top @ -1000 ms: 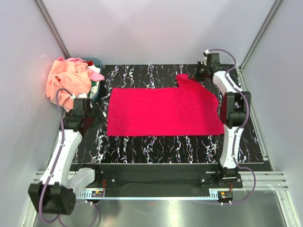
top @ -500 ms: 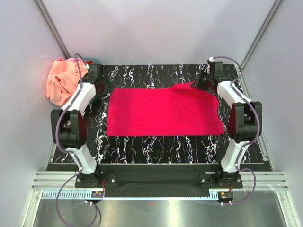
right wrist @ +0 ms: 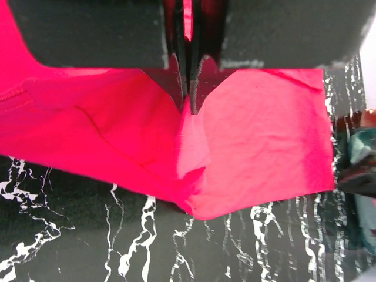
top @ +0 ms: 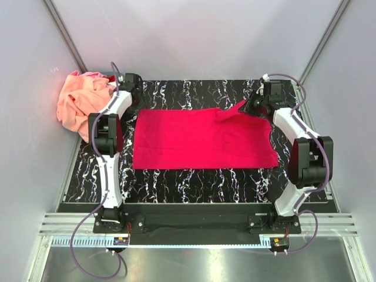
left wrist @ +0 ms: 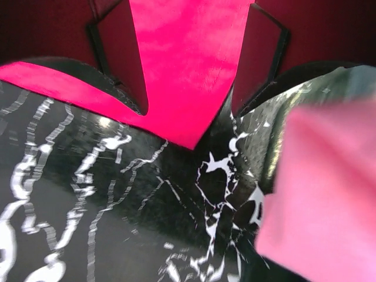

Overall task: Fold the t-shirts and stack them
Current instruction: Fold the tshirt

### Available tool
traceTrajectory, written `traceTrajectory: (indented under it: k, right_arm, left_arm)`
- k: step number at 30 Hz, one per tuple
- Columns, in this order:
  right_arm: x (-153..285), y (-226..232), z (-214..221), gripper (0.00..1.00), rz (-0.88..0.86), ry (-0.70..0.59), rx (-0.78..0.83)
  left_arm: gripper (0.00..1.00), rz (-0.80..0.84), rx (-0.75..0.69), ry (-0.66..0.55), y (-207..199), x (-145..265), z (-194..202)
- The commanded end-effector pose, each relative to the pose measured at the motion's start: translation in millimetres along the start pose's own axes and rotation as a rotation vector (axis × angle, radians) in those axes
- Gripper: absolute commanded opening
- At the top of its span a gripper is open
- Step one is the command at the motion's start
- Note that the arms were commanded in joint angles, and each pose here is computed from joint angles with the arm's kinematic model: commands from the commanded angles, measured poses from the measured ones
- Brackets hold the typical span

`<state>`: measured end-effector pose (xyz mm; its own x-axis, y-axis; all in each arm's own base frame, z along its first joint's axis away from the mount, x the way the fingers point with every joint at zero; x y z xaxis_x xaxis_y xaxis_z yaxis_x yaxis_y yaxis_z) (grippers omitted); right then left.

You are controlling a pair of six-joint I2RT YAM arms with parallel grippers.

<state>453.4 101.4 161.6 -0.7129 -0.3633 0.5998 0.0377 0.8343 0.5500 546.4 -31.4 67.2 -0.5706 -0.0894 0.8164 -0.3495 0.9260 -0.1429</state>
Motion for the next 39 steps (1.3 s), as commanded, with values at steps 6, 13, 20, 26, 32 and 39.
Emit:
traceTrajectory:
  k: [6, 13, 20, 26, 32, 39]
  right_arm:
    - [26, 19, -19, 0.00, -0.036, -0.086, 0.040]
    - [21, 16, -16, 0.00, -0.037, -0.074, 0.026]
    - [15, 9, -16, 0.00, -0.026, -0.067, 0.019]
    - [25, 2, -31, 0.00, -0.073, -0.099, -0.056]
    - [49, -16, -36, 0.00, -0.098, -0.137, -0.135]
    - [66, -29, -22, 0.00, -0.023, -0.154, -0.137]
  left_arm:
    - [0.62, 0.007, 0.045, 0.000, -8, -20, -2]
    - [0.42, 0.004, 0.045, 0.010, -10, -24, -2]
    - [0.06, 0.022, 0.024, 0.008, -14, -24, -2]
    - [0.00, 0.063, 0.011, -0.018, -17, -5, -7]
    - [0.00, 0.095, -0.018, -0.060, -14, 23, -8]
    - [0.00, 0.118, -0.024, -0.102, -6, 52, 1]
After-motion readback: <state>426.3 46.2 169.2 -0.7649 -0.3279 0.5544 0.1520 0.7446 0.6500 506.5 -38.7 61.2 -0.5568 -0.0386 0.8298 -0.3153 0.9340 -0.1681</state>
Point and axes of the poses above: each gripper's point midway between its finger pads, its own x axis back along the fingers, its own y axis along the line the jaws close on, z = x × y, the point moved 2 cm from there along x, back along the fingers, and after that the axes turned 1 degree about -x, right-handed, at the moved point
